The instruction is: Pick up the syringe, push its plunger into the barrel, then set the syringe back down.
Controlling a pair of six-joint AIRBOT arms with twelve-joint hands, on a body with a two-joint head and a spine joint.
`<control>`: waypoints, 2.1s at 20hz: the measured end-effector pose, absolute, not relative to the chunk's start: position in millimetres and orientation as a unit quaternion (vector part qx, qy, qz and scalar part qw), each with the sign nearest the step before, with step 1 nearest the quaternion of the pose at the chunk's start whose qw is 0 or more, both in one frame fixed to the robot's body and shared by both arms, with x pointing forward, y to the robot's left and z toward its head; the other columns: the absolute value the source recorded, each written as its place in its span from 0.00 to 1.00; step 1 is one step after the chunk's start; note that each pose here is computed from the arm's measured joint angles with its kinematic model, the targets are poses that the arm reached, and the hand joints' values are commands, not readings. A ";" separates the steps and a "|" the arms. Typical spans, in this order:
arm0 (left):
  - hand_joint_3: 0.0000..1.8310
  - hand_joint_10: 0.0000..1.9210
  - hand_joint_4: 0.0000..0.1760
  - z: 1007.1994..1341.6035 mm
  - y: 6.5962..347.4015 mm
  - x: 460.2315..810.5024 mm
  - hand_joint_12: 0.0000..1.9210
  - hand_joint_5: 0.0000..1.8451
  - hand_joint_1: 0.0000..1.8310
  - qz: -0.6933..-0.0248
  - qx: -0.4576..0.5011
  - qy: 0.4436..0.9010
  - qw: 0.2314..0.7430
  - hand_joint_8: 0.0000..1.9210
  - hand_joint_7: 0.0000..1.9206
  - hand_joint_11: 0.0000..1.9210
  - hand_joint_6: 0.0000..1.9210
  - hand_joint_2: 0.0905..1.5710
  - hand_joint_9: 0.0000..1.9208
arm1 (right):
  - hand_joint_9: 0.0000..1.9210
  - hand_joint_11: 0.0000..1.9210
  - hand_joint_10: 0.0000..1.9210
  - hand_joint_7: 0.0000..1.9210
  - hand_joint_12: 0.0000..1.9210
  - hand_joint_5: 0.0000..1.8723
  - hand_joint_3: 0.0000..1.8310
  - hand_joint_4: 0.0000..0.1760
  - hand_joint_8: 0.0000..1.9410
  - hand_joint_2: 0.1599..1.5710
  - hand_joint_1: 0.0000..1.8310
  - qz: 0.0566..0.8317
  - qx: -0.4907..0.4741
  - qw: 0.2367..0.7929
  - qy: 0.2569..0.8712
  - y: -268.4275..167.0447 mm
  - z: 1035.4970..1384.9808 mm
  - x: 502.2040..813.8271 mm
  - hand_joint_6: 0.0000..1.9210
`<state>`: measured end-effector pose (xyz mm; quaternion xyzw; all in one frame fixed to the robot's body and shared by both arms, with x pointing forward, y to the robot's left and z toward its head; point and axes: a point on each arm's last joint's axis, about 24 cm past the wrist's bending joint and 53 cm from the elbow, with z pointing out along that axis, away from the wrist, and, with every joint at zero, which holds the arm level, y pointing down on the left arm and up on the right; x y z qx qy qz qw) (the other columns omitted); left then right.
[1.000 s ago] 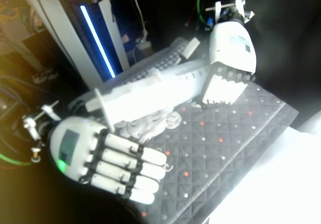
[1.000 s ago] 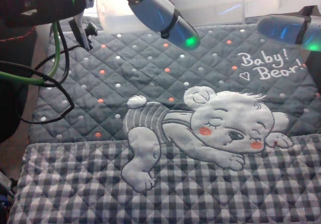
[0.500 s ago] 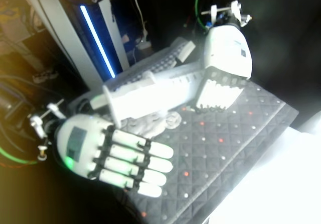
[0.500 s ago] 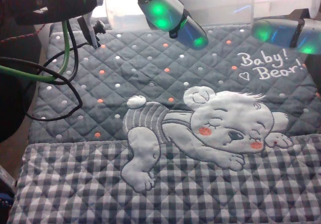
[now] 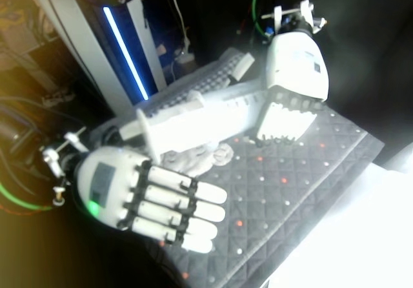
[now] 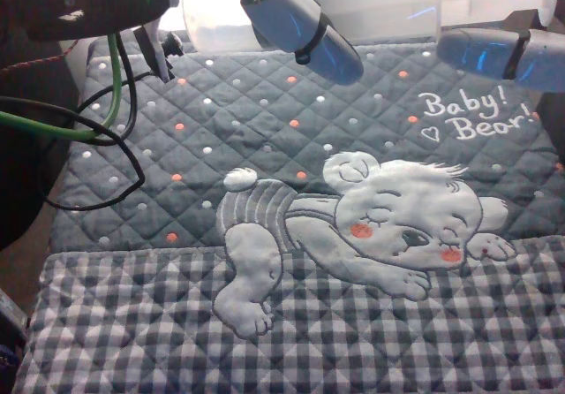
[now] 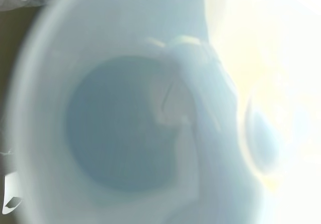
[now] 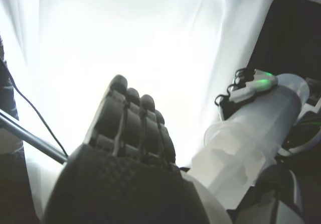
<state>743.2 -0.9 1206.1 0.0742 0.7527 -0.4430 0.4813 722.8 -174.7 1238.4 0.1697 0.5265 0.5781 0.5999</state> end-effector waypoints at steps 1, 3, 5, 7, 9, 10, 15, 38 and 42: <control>0.02 1.00 0.00 1206.0 -0.7 743.4 1.00 0.68 0.85 -0.442 0.074 0.753 0.482 1.00 0.76 0.82 1.00 0.66 0.80 | 0.03 0.06 0.00 0.03 0.01 0.00 0.00 0.00 0.00 0.35 0.25 0.578 0.170 0.600 0.526 -174.9 1238.6 722.8 0.00; 0.03 1.00 0.00 1205.1 -0.5 743.4 1.00 0.66 0.85 -0.438 0.080 0.753 0.484 1.00 0.76 0.82 1.00 0.66 0.80 | 0.01 0.06 0.00 0.00 0.00 0.00 0.00 0.10 0.00 0.33 0.35 0.580 0.172 0.598 0.525 -174.6 1239.8 723.2 0.00; 0.03 1.00 0.00 1204.9 -3.3 742.5 1.00 0.67 0.85 -0.439 0.081 0.753 0.483 1.00 0.76 0.82 1.00 0.65 0.80 | 0.00 0.03 0.00 0.00 0.00 0.00 0.00 0.41 0.00 0.28 0.38 0.578 0.169 0.601 0.526 -173.9 1240.0 723.3 0.00; 0.04 1.00 0.00 1204.7 -7.5 740.1 1.00 0.68 0.82 -0.442 0.087 0.752 0.481 1.00 0.77 0.82 1.00 0.66 0.80 | 0.00 0.02 0.00 0.00 0.00 0.00 0.00 0.64 0.00 0.26 0.38 0.579 0.167 0.597 0.530 -170.6 1238.2 722.4 0.00; 0.05 1.00 0.00 1205.4 -9.5 738.6 1.00 0.68 0.82 -0.445 0.090 0.751 0.480 1.00 0.76 0.79 1.00 0.65 0.79 | 0.00 0.01 0.00 0.00 0.00 0.00 0.00 0.73 0.00 0.25 0.35 0.581 0.166 0.592 0.533 -166.4 1236.3 720.7 0.00; 0.05 1.00 0.00 1205.7 -10.1 737.9 1.00 0.69 0.82 -0.446 0.091 0.750 0.479 1.00 0.76 0.79 1.00 0.65 0.79 | 0.00 0.02 0.00 0.00 0.00 0.00 0.00 0.68 0.00 0.25 0.34 0.582 0.161 0.591 0.536 -163.5 1235.8 719.2 0.00; 0.05 1.00 0.00 1207.2 -13.4 737.4 1.00 0.66 0.84 -0.457 0.086 0.748 0.473 1.00 0.72 0.80 1.00 0.64 0.77 | 0.00 0.03 0.00 0.00 0.01 0.00 0.00 0.52 0.00 0.22 0.31 0.584 0.144 0.585 0.544 -153.0 1233.7 713.6 0.00; 0.29 1.00 0.00 1208.5 -24.1 734.8 1.00 0.67 0.85 -0.454 0.094 0.749 0.474 1.00 0.74 0.80 1.00 0.50 0.78 | 0.00 0.00 0.00 0.00 0.00 0.00 0.00 0.71 0.00 0.29 0.34 0.581 0.131 0.585 0.550 -152.4 1241.4 710.0 0.00; 0.20 1.00 0.00 1205.5 -8.2 741.1 1.00 0.53 0.84 -0.422 0.096 0.755 0.492 1.00 0.70 0.77 0.96 0.56 0.75 | 0.00 0.00 0.00 0.00 0.00 0.00 0.00 0.99 0.00 0.27 0.35 0.586 0.110 0.598 0.536 -157.3 1258.7 700.0 0.00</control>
